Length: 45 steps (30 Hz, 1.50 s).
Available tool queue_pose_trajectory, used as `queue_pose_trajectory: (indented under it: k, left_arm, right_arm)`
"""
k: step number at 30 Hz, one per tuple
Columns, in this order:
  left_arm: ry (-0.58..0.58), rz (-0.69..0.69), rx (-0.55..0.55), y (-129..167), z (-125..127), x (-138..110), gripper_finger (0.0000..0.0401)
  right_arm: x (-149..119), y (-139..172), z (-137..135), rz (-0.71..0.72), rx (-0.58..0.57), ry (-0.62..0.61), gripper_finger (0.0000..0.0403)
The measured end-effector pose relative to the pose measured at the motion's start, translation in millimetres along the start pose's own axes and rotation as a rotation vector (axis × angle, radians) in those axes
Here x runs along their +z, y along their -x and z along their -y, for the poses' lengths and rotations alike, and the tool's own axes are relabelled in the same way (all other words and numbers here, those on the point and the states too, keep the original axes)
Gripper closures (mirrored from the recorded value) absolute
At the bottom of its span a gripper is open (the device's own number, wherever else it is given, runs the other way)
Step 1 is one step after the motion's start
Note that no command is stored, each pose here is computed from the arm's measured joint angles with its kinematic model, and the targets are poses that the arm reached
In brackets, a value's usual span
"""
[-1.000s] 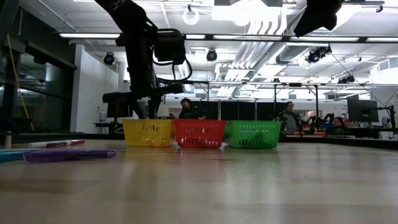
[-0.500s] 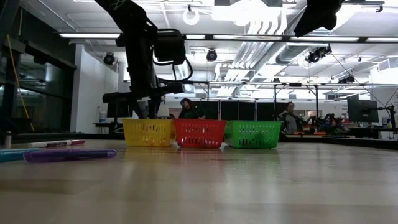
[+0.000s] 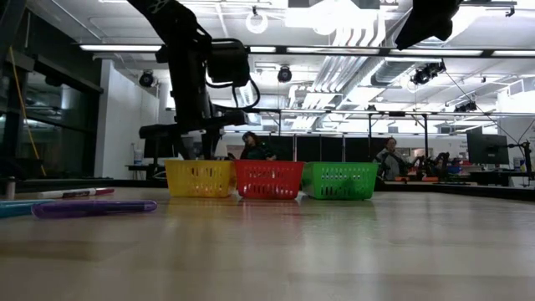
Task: Pick & Place Markers
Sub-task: Put the pink pen into the yellow bin, then put the purple marker into the red bin
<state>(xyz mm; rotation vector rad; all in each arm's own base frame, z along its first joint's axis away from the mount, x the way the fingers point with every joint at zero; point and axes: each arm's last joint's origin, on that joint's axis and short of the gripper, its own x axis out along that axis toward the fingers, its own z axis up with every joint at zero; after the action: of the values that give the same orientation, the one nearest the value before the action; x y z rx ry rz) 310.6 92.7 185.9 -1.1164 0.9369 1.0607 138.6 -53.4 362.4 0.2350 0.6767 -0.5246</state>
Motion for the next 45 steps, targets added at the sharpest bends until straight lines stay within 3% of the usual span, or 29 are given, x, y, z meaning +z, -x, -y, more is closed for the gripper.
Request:
queue_pose_trajectory:
  k: [10,19,29,37,41,45]
  left_arm:
    - [-0.045,0.015,0.002,0.0,0.2,0.5,0.0288]
    - [-0.063,0.072,0.007,26.2,-7.9,1.9,0.0288]
    - [-0.055,0.049,0.167,56.8,-35.5,-4.4,0.0288]
    - [-0.078,-0.054,0.297,60.9,-49.9,-11.0,0.0287]
    - [-0.076,-0.095,0.331,55.8,-56.6,-15.0,0.0257]
    - [-0.039,-0.144,0.378,45.4,-67.4,-22.4,0.0192]
  right_arm:
    - [-0.1,-0.1,0.0,0.0,0.0,-0.005,0.0309]
    - [-0.1,0.0,-0.1,0.0,0.001,-0.007,0.0309]
    - [-0.1,-0.1,-0.1,-0.001,0.001,-0.007,0.0309]
    - [-0.1,0.0,-0.1,-0.001,0.001,-0.007,0.0309]
    - [-0.3,0.0,-0.5,-0.004,0.015,-0.007,0.0308]
    - [-0.4,0.0,-1.0,-0.008,0.034,-0.008,0.0308]
